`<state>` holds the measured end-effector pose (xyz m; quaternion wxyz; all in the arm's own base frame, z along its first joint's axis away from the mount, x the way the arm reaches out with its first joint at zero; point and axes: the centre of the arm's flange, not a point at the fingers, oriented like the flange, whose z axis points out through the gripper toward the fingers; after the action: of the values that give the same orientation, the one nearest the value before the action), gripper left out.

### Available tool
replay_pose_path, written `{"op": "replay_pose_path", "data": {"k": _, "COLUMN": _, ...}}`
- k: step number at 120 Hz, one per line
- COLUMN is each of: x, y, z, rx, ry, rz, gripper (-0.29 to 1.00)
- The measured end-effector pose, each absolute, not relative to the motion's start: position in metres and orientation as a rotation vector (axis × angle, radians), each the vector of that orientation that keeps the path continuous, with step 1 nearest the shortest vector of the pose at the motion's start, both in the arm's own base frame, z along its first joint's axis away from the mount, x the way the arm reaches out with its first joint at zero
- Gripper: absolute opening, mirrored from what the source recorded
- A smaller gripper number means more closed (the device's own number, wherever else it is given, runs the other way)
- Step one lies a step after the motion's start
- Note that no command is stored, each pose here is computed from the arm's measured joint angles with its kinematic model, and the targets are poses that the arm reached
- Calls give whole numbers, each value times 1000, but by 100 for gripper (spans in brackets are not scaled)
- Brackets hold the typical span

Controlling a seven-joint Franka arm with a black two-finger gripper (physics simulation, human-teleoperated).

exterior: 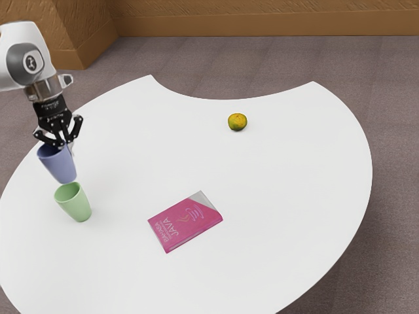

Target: Place the right cup onto the left cup

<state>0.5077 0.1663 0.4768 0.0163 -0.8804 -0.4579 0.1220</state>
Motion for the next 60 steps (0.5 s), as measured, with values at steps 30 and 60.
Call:
{"op": "replay_pose_path", "data": {"k": 30, "x": 491, "y": 205, "z": 461, "rx": -2676, "ry": -1543, "rz": 402, "gripper": -8}}
{"op": "replay_pose_path", "data": {"k": 60, "x": 490, "y": 215, "z": 459, "rx": -2666, "ry": -1579, "rz": 368, "gripper": -8}}
